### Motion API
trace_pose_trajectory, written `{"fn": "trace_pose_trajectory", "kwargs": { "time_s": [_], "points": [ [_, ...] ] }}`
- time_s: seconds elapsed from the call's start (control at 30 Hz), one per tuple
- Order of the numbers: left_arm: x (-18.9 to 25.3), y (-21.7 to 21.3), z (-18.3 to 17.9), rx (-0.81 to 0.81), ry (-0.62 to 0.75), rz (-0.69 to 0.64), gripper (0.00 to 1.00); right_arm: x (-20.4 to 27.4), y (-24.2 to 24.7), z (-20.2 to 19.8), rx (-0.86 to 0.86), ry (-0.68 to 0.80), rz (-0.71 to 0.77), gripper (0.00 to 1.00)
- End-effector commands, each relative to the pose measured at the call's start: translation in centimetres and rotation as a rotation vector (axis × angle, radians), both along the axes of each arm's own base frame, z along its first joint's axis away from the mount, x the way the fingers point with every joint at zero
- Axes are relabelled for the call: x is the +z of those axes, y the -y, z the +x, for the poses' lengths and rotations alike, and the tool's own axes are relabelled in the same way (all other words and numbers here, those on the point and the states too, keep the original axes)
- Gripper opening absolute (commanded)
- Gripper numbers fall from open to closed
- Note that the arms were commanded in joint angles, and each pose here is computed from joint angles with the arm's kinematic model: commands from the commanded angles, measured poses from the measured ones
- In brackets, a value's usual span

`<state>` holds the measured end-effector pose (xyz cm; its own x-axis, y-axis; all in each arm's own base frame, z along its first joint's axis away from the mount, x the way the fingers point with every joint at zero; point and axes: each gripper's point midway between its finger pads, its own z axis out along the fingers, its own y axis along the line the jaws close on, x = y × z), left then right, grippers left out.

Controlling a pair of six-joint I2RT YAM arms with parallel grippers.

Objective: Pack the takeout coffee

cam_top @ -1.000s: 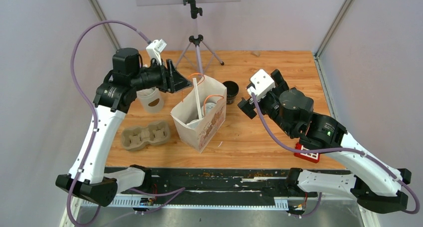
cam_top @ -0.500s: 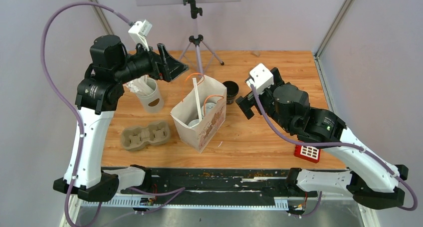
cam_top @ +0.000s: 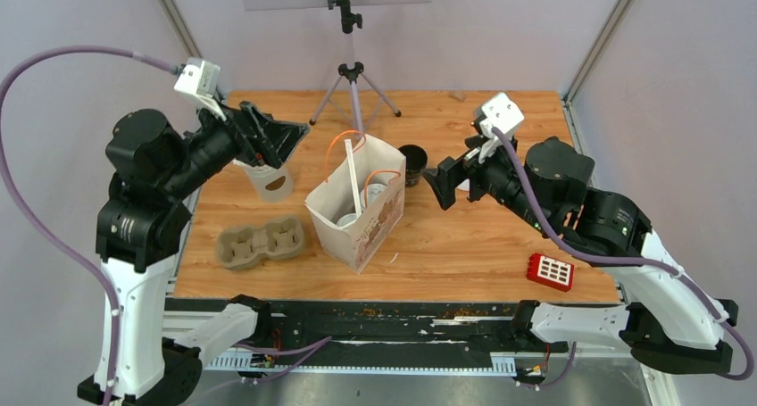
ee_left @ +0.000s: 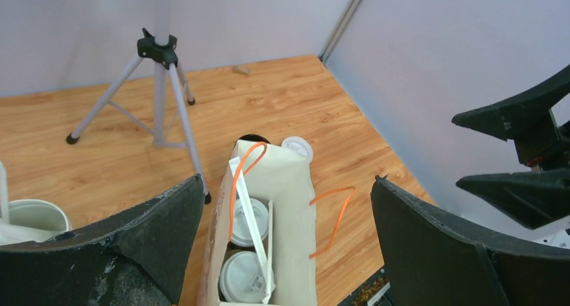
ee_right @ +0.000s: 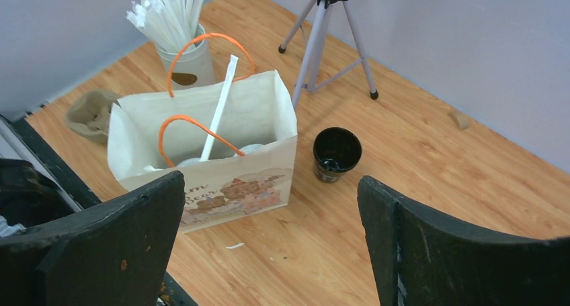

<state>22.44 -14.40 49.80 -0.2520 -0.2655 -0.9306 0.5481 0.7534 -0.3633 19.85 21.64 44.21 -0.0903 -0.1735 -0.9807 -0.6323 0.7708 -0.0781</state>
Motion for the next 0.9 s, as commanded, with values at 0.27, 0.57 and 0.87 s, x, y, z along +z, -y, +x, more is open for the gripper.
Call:
{"fn": "trace_pose_trajectory", "kwargs": {
  "time_s": [0.27, 0.57, 0.87],
  "points": [
    [-5.6, -1.2, -1.6, 0.038, -0.025, 0.021, 1.00, -2.3, 2.6, 1.2, -0.339, -0.242, 0.240, 1.00],
    [-10.0, -1.9, -1.8, 0.054, -0.045, 0.107, 1.00, -4.5, 3.6, 1.7, -0.423, -0.254, 0.366, 1.00],
    [-12.3, -2.3, -2.2, 0.054, -0.044, 0.149, 1.00, -5.6, 3.3, 2.2, -0.443, -0.305, 0.393, 1.00]
  ]
}}
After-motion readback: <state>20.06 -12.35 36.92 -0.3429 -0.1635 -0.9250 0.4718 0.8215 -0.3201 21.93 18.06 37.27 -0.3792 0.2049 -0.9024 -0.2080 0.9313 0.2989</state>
